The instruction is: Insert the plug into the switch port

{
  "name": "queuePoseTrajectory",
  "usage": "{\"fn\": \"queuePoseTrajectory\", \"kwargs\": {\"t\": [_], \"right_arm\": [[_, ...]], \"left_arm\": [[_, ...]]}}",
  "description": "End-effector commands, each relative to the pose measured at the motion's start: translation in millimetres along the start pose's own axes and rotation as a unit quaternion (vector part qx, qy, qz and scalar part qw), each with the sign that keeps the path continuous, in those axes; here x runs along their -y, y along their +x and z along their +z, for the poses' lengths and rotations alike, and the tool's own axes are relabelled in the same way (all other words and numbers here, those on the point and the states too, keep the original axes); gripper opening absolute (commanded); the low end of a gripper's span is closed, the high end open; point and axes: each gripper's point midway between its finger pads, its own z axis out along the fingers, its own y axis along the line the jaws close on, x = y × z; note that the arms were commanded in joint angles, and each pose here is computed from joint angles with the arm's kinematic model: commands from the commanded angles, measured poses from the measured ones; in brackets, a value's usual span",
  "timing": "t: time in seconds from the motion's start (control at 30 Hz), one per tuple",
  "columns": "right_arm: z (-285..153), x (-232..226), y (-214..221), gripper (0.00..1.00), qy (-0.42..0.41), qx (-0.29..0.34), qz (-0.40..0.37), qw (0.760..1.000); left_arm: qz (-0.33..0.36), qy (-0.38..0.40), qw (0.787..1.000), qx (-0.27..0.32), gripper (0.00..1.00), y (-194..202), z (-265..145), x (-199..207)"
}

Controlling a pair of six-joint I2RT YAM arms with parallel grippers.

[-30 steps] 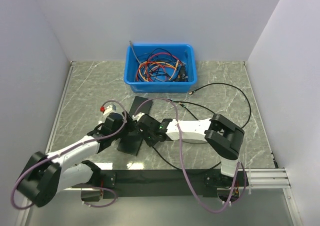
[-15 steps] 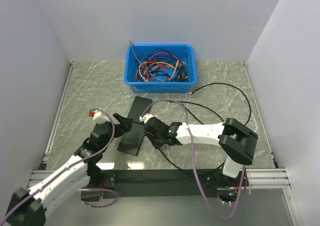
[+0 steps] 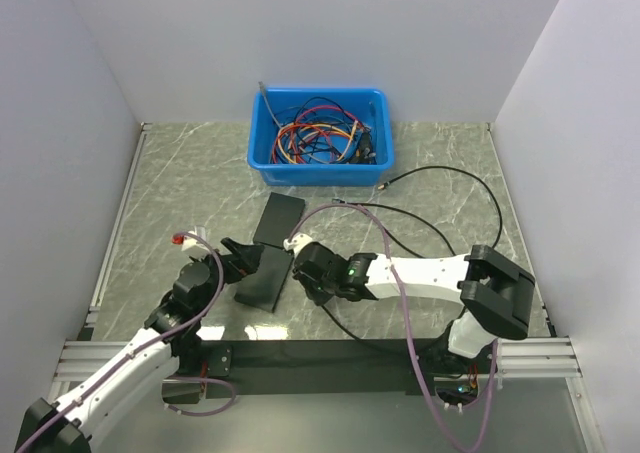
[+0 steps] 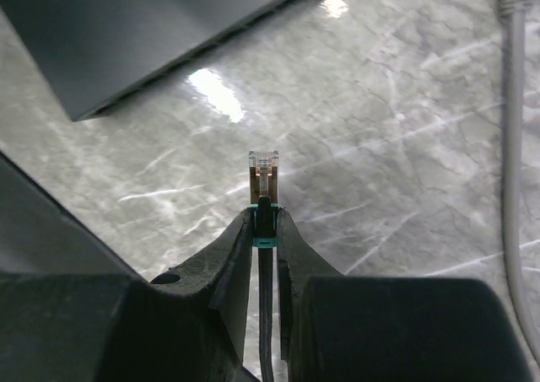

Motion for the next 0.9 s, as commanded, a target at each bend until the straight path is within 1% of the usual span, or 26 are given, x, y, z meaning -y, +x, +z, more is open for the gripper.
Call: {"fn": "queuePoseTrajectory", "kwargs": {"t": [0.0,0.07,0.2,0.27,0.47,0.6,0.73,0.87], "right_arm": [[-4.3,-10.1,-12.6,0.0,-0.01,0.023,-0.003,1.0],[-0.7,-14.1,-14.9,0.0,-0.011,0.018,-0.008,1.0],[5.3,-16.4,-16.3,0.0,-0.002,0.007,-0.023,1.0],[10.1,-14.8,-18.5,0.0,0.008,0.003,-0.027,1.0],[21.0,-14.5,-18.9,0.0,0.019,-0.014,-0.043,0.999],[27.1,-19.9,-21.4,0.0,0.01,-0.023,-0.05,0.998],[34.9,-26.1,-24.6,0.0,0.001,-0.028,-0.052,0.998],[42.3,-29.0,-29.0,0.0,0.002,-0.032,-0.054,0.998]], "left_arm": [[-0.024,-0.006,1.0,-0.011,1.0,-1.0,2.8,5.3],[-0.026,-0.036,0.999,-0.019,1.0,5.5,5.1,-7.8],[-0.036,-0.047,0.997,-0.04,0.99,19.6,7.8,-16.2],[-0.039,-0.04,0.998,-0.04,0.99,20.8,9.7,-13.9],[-0.023,-0.048,0.997,-0.053,1.0,26.0,16.4,-16.5],[-0.012,-0.033,0.998,-0.06,0.99,28.0,23.5,-9.1],[-0.002,-0.037,0.996,-0.079,1.0,35.3,30.0,-9.8],[-0.002,-0.031,0.996,-0.084,0.99,38.5,32.0,-8.5]]}}
